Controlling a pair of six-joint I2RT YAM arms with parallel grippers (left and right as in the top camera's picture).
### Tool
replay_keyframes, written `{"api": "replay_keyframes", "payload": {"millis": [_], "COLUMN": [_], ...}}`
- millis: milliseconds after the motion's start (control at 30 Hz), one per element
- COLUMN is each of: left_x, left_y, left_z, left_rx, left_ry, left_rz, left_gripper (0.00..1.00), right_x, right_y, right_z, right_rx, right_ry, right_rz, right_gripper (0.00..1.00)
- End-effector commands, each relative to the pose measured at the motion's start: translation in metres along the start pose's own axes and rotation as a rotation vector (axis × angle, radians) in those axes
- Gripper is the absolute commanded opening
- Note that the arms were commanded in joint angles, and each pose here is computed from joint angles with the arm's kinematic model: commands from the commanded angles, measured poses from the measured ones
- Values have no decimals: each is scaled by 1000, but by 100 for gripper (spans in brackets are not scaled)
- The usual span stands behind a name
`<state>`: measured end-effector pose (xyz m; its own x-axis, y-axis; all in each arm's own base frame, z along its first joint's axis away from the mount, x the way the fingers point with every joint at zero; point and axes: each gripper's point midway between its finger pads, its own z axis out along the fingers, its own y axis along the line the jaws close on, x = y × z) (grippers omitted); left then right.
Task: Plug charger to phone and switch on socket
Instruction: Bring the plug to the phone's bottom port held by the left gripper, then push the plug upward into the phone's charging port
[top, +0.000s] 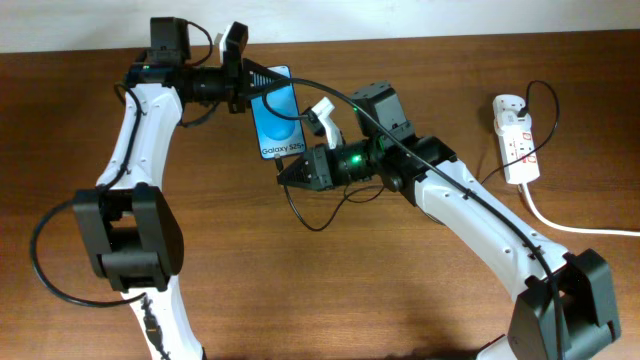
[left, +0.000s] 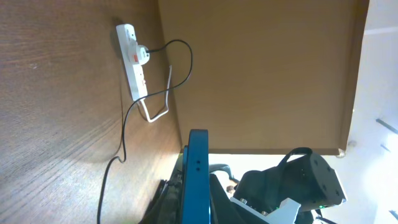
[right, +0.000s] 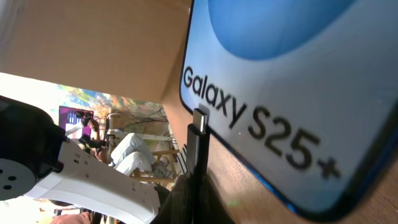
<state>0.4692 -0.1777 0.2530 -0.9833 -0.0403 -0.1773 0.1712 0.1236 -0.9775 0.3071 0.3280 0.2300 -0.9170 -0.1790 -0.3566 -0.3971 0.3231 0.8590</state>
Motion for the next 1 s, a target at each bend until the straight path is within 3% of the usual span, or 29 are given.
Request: {"api": "replay_keyframes", "payload": {"millis": [0,233,967], "left_x": [2,-9,-9], "left_y": [-14,-6,-6], "left_z": [0,-21,-22], "left_rx": [35,2,6], "left_ry": [15,-42,-42], "left_rz": [8,5,-66], "left_gripper": [0,0,0], "right_x": [-3,-3,-3], "right_y": [0,0,0], "right_z": [0,0,0], "right_rx": [3,3,3], "right_ry": [-6,-6,-7], "right_rz": [-5,-5,-5], "right_gripper": [4,4,4]}}
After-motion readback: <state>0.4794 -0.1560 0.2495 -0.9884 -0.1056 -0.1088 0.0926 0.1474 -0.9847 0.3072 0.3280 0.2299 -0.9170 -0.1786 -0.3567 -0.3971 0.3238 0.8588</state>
